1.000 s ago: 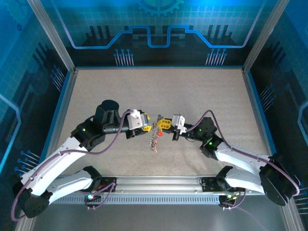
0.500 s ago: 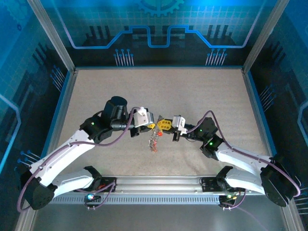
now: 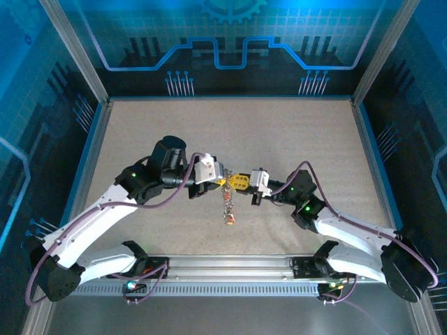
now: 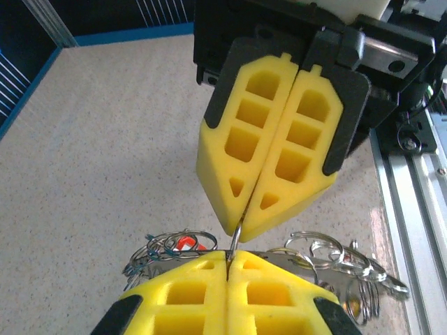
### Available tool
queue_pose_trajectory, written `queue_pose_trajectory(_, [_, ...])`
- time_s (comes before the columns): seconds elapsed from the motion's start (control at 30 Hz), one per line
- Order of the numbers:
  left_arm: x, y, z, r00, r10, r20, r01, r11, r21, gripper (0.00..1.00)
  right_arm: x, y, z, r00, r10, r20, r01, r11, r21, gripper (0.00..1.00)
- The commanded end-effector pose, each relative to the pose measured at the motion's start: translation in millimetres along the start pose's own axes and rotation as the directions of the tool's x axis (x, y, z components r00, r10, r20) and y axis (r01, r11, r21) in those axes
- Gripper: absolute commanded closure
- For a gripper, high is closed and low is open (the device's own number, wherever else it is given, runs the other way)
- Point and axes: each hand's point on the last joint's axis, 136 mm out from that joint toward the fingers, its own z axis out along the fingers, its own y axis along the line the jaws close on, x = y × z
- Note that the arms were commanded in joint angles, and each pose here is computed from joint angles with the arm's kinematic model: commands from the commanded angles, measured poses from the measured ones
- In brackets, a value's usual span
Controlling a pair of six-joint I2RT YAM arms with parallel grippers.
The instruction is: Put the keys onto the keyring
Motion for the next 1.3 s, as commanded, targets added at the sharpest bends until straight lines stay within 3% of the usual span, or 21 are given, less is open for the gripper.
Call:
queue_pose_trajectory(0.0, [-8, 14, -19, 0.992, 0.086, -0.092, -0.093, 0.993, -0.071, 1.0, -1, 29, 0, 0.991, -0.123, -0.054, 0.116, 0.986, -0.121, 0.82])
queue_pose_trajectory(0.07, [1, 15, -22, 0.969, 0.133, -0.206, -0.151, 0.986, -0.074, 1.0, 7, 31, 1, 0.985, -0.143, -0.102, 0.133, 0.986, -0.099, 0.77])
queue_pose_trajectory(0.2, [24, 12, -26, 0.868, 0.266, -0.419, -0.299, 0.954, -0.013, 1.0, 15, 29, 3, 0.985, -0.102, -0.137, 0.09, 0.992, -0.087, 0.71])
queue_pose_trajectory(0.33, [30, 14, -31, 0.795, 0.316, -0.518, -0.343, 0.938, 0.045, 1.0, 22, 26, 14, 0.992, -0.052, -0.111, 0.044, 0.996, -0.074, 0.7])
queue_pose_trajectory(0.57, [24, 16, -30, 0.778, 0.354, -0.52, -0.367, 0.927, 0.081, 1.0, 14, 18, 24, 0.999, -0.018, -0.041, 0.017, 0.999, -0.038, 0.7])
queue_pose_trajectory(1.27, [24, -4, -9, 0.843, 0.298, -0.448, -0.259, 0.955, 0.148, 1.0, 20, 10, 43, 1.0, 0.014, 0.006, -0.014, 1.0, -0.005, 0.78])
